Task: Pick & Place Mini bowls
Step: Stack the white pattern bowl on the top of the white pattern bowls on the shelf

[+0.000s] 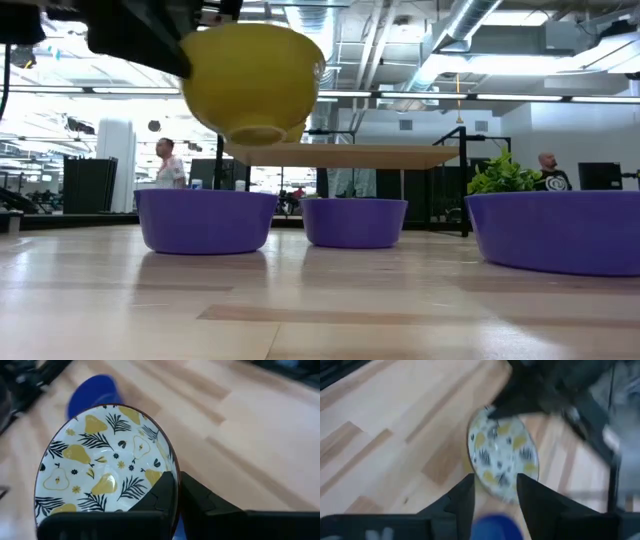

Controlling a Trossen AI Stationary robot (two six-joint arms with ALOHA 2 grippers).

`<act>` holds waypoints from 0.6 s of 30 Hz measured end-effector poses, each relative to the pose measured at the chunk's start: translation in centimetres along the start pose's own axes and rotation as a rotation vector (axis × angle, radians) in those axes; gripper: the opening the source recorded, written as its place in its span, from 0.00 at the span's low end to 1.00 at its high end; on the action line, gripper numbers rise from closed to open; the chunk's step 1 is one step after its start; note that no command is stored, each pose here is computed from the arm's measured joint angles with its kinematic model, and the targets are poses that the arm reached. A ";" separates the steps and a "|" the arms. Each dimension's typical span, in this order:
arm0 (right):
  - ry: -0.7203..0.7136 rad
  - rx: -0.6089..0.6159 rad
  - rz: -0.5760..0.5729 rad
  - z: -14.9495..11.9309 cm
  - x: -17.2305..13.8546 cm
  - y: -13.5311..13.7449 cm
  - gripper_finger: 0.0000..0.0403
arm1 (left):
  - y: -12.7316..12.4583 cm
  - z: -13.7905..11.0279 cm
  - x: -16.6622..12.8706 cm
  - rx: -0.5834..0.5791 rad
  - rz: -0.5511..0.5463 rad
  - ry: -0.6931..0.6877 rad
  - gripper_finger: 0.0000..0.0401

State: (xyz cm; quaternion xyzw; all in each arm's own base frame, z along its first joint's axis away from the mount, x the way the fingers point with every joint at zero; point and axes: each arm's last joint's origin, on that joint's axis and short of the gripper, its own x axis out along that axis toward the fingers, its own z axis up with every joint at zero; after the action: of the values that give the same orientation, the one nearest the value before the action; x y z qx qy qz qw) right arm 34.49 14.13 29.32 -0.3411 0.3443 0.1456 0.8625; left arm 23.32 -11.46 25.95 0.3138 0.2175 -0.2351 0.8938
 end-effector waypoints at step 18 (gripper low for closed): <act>0.061 0.411 -0.144 -8.7 -4.4 -2.1 0.00 | 4.4 1.8 -2.1 -0.249 0.216 0.100 0.03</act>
State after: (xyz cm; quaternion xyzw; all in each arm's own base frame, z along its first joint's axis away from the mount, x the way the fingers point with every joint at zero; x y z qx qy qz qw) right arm 28.06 6.51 28.79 -0.1860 0.3676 0.0002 0.9112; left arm 24.53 -9.00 30.32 0.2333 0.2542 -0.0931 0.9340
